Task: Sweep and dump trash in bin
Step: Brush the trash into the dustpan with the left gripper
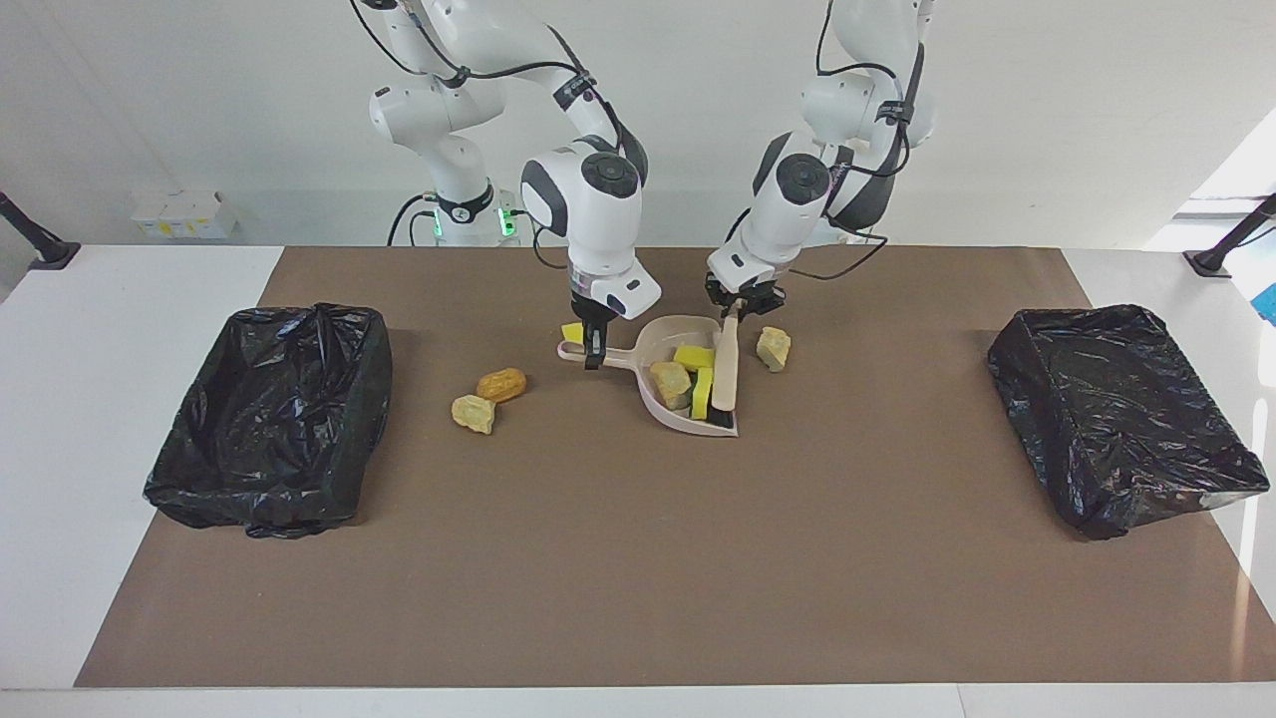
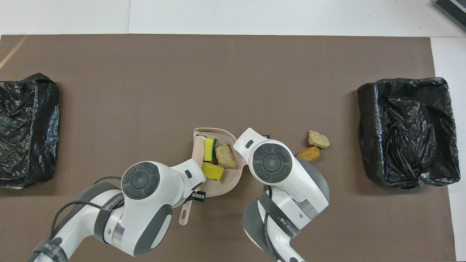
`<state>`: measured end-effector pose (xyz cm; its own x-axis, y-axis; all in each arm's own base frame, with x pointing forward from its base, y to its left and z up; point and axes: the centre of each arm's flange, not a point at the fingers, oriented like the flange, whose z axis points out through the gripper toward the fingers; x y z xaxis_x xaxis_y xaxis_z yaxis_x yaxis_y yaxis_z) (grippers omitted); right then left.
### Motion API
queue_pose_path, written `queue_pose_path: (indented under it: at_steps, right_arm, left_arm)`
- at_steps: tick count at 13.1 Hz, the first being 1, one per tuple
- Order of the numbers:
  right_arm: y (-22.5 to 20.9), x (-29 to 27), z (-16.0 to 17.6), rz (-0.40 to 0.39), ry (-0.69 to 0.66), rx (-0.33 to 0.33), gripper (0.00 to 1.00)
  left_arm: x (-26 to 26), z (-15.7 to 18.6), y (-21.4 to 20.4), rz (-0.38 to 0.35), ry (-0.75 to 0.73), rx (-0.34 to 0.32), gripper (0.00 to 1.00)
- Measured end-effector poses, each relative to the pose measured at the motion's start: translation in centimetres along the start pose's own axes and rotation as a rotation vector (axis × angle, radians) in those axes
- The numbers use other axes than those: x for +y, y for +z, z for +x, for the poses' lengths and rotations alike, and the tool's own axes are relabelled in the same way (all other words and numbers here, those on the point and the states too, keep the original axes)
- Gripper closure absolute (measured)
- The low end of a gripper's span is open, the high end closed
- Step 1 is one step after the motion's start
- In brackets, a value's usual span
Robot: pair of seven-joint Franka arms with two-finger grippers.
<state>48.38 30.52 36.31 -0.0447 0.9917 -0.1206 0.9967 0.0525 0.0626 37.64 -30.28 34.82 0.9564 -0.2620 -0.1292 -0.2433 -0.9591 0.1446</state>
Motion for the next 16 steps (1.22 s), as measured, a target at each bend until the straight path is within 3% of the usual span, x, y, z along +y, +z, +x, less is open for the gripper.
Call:
queue_pose_path:
  at_steps: [2, 4, 7, 10, 12, 14, 16]
  right_arm:
    - [0.0, 0.0, 0.0, -0.001, -0.001, 0.0, 0.68]
    - [-0.1, -0.1, 0.2, -0.002, -0.004, 0.001, 0.68]
    - [-0.1, -0.1, 0.3, -0.002, -0.006, 0.001, 0.68]
    - [-0.1, -0.1, 0.3, -0.003, -0.006, 0.001, 0.68]
    - [-0.1, -0.1, 0.3, -0.003, -0.006, 0.001, 0.68]
    - [-0.1, -0.1, 0.3, -0.003, -0.006, 0.001, 0.68]
    - [-0.1, -0.1, 0.3, -0.003, -0.006, 0.001, 0.68]
  left_arm:
    - [1.2, 0.0, -1.1, -0.01, -0.072, 0.007, 0.74]
    - [1.4, 0.0, -3.3, 0.003, -0.167, -0.032, 0.74]
    - [-0.5, -1.2, -7.4, 0.095, -0.296, -0.079, 0.74]
    - [-3.0, -3.4, -10.1, 0.153, -0.553, -0.117, 0.74]
    - [-3.5, -5.5, -9.1, 0.186, -0.627, -0.136, 0.74]
    - [-4.0, -7.9, -5.4, 0.214, -0.616, -0.147, 0.74]
    - [-3.5, -8.8, -1.7, 0.196, -0.584, -0.089, 0.74]
